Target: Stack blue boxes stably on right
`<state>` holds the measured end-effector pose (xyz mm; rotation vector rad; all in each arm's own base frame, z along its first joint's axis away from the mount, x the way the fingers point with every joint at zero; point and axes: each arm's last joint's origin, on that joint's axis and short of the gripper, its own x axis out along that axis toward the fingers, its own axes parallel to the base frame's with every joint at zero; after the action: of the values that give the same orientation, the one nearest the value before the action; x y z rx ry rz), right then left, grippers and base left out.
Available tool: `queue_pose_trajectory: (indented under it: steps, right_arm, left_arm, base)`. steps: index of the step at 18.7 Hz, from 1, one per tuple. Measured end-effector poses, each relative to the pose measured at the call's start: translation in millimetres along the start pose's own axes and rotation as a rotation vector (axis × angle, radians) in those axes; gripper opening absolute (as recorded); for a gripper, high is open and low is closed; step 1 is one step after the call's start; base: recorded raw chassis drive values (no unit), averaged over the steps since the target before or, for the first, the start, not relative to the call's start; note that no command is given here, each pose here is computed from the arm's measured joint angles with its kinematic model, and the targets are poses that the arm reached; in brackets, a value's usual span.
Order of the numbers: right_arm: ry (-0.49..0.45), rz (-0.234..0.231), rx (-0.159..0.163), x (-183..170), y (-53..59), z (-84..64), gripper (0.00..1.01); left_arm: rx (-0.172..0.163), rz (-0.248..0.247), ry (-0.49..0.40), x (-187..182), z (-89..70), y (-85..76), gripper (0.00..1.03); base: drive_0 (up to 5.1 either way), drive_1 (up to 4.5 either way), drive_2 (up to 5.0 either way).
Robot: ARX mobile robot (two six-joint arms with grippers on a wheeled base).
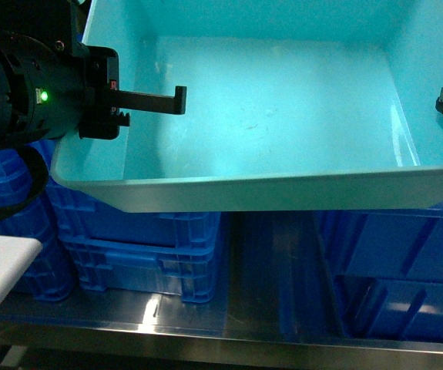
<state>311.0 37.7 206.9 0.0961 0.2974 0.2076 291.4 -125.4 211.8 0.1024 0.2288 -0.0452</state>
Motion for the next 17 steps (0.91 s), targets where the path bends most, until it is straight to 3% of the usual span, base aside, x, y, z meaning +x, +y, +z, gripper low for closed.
queue_pose_trajectory:
  steps: [17]
  right_arm:
    - [0.003,0.004,0.001,-0.1,0.3,-0.6,0.07]
  left_arm:
    - [0.001,0.002,0.000,-0.9,0.3,0.3,0.02]
  base:
    - [-1.5,-1.53,-1.5]
